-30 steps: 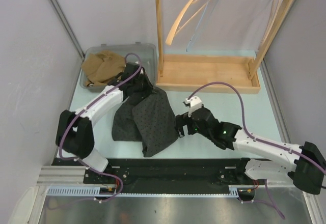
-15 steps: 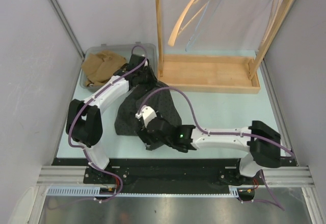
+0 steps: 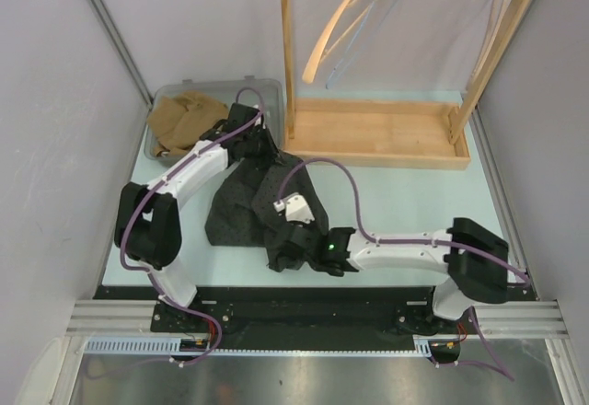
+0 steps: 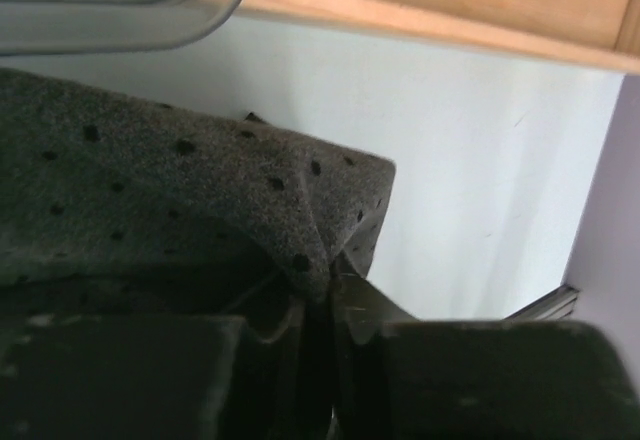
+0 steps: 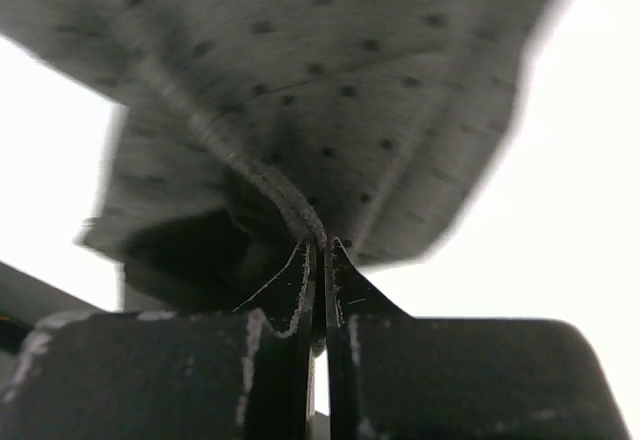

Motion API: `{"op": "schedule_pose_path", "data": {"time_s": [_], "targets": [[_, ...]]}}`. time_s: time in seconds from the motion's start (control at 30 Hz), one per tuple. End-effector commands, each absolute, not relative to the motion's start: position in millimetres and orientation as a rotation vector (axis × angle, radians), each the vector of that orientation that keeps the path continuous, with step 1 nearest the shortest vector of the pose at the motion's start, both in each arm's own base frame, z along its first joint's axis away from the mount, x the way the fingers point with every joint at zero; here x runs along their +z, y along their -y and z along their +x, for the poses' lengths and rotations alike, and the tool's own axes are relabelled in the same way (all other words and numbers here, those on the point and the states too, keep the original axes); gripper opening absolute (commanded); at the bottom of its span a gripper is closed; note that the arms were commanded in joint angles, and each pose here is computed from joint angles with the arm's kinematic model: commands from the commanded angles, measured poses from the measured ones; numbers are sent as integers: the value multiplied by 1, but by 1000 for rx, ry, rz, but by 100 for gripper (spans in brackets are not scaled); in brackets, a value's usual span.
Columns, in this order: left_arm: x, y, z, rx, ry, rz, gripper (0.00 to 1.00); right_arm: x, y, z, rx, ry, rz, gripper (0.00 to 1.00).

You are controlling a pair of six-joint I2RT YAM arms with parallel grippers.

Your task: Place the skirt on the hanger

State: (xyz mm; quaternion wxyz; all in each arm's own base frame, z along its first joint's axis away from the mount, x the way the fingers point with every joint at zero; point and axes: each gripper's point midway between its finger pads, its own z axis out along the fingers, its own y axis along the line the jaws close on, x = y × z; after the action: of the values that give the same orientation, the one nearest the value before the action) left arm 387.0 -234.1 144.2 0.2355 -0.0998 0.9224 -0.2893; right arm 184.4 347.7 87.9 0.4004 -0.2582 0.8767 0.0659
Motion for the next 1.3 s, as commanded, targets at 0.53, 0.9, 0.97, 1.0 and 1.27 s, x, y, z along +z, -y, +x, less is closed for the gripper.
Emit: {"op": "schedule_pose_path", "data": {"time_s": [0.53, 0.9, 0.97, 1.0, 1.27], "targets": [[206, 188, 298, -738, -2146, 212, 79, 130, -232, 274, 518, -2281, 35, 0], [133, 222, 276, -532, -2355, 385, 63, 129, -226, 285, 600, -2299, 66, 0], [128, 227, 283, -470, -2334, 407, 60, 130, -228, 284, 624, -2294, 64, 0], [122, 230, 286, -455, -2345, 432, 59, 127, -229, 282, 632, -2303, 66, 0], [106, 206, 318, -148, -2282, 374, 62, 129, -225, 286, 635, -2288, 89, 0]]}}
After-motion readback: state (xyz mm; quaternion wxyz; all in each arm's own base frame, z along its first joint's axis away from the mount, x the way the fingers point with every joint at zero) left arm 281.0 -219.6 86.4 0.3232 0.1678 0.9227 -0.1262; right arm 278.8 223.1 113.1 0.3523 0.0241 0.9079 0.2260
